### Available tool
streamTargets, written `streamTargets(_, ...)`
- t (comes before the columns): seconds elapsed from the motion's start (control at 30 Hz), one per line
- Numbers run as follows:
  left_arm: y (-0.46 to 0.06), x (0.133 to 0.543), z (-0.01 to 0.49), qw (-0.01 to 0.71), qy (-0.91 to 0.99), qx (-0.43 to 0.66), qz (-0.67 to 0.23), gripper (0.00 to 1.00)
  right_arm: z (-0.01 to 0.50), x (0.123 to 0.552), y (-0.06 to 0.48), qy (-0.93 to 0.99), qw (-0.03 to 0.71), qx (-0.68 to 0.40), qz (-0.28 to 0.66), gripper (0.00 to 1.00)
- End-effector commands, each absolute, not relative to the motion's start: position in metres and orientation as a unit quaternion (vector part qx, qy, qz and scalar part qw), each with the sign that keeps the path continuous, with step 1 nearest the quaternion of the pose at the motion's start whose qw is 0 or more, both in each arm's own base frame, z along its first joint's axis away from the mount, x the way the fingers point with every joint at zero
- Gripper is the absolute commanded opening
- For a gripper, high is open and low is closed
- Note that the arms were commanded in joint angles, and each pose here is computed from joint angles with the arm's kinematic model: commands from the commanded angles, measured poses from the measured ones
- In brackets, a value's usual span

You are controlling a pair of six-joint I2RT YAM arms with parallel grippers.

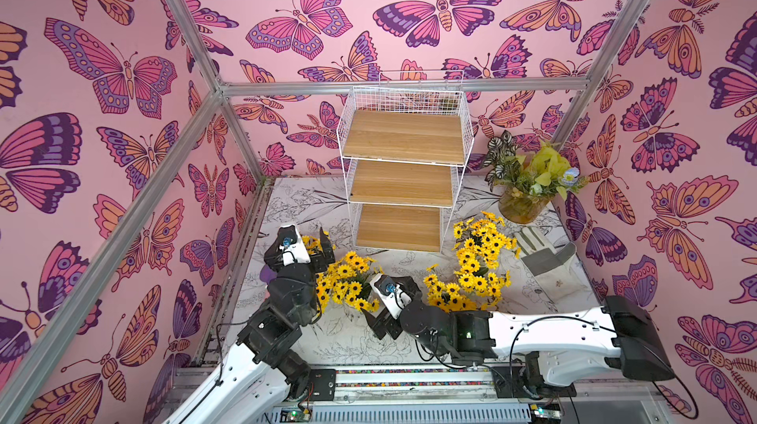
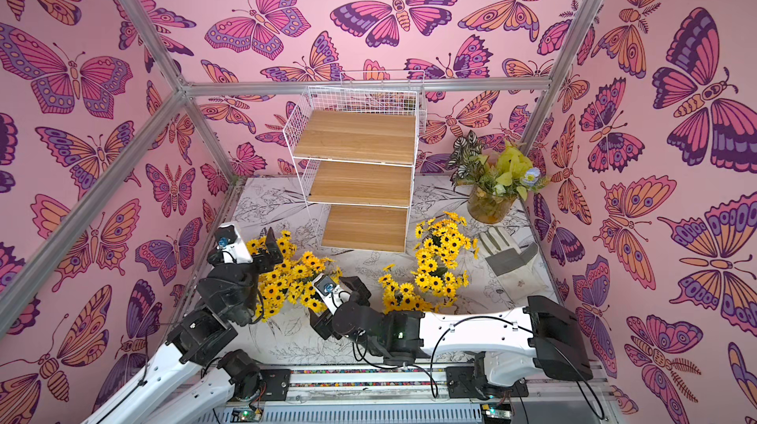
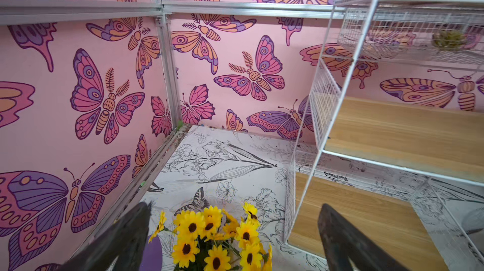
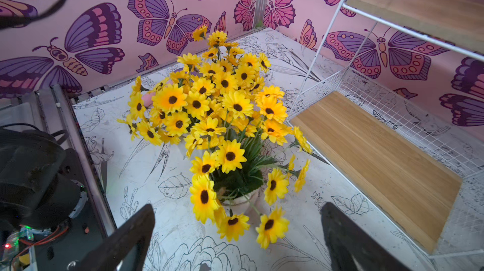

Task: Take the sunflower pots off the shelves
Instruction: Place the sunflower pot at the center of the board, then reset both arms

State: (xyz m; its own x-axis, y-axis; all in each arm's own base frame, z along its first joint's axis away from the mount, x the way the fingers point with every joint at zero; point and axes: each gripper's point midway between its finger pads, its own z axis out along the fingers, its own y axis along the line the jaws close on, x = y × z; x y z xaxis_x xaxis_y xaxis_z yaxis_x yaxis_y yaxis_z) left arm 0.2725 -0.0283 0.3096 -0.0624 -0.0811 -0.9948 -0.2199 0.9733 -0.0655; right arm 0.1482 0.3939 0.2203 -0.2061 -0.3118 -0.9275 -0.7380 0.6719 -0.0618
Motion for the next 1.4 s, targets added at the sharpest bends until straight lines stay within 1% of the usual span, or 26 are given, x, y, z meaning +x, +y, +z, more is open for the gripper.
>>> streamTargets(0.0, -0.022, 0.292, 0.311, 0.671, 0.731, -0.124, 0.012, 1.0, 0.238, 0.152, 0.386, 0.746, 0.538, -0.348, 0.181, 0.99)
streamTargets(0.17, 0.025, 0.324, 0.291, 0.647, 0.735, -0.203, 0.02, 1.0, 0.245, 0.154, 0.378, 0.742, 0.545, -0.354, 0.163, 0.99)
streamTargets(0.23, 0.048, 0.336, 0.276, 0.626, 0.741, -0.244, 0.023, 1.0, 0.25, 0.155, 0.376, 0.74, 0.547, -0.358, 0.156, 0.99)
streamTargets(0.4, 0.09, 0.357, 0.237, 0.587, 0.749, -0.301, 0.058, 1.0, 0.259, 0.161, 0.37, 0.741, 0.551, -0.356, 0.145, 0.99)
streamTargets(0.5, 0.112, 0.362, 0.226, 0.577, 0.746, -0.319, 0.09, 1.0, 0.262, 0.165, 0.366, 0.742, 0.552, -0.353, 0.144, 0.99)
streamTargets(0.6, 0.134, 0.365, 0.22, 0.564, 0.746, -0.34, 0.103, 1.0, 0.262, 0.17, 0.361, 0.744, 0.552, -0.349, 0.143, 0.99)
streamTargets(0.7, 0.161, 0.366, 0.208, 0.533, 0.752, -0.367, 0.128, 1.0, 0.26, 0.174, 0.357, 0.75, 0.548, -0.343, 0.142, 0.99)
streamTargets(0.77, 0.177, 0.367, 0.189, 0.504, 0.763, -0.384, 0.133, 1.0, 0.261, 0.175, 0.355, 0.75, 0.549, -0.34, 0.143, 0.99)
streamTargets(0.87, 0.196, 0.366, 0.172, 0.478, 0.77, -0.395, 0.149, 1.0, 0.261, 0.177, 0.352, 0.75, 0.552, -0.336, 0.143, 0.99)
streamTargets(1.03, 0.2, 0.372, 0.136, 0.436, 0.8, -0.38, 0.159, 1.0, 0.259, 0.186, 0.346, 0.758, 0.544, -0.328, 0.145, 0.99)
streamTargets(1.17, 0.196, 0.373, 0.114, 0.41, 0.819, -0.369, 0.157, 0.99, 0.257, 0.198, 0.337, 0.776, 0.524, -0.313, 0.16, 0.99)
streamTargets(1.27, 0.194, 0.371, 0.113, 0.399, 0.828, -0.358, 0.163, 0.99, 0.258, 0.206, 0.329, 0.782, 0.52, -0.3, 0.165, 0.99)
streamTargets(1.37, 0.187, 0.371, 0.106, 0.376, 0.846, -0.349, 0.147, 0.99, 0.258, 0.217, 0.321, 0.791, 0.517, -0.283, 0.164, 0.99)
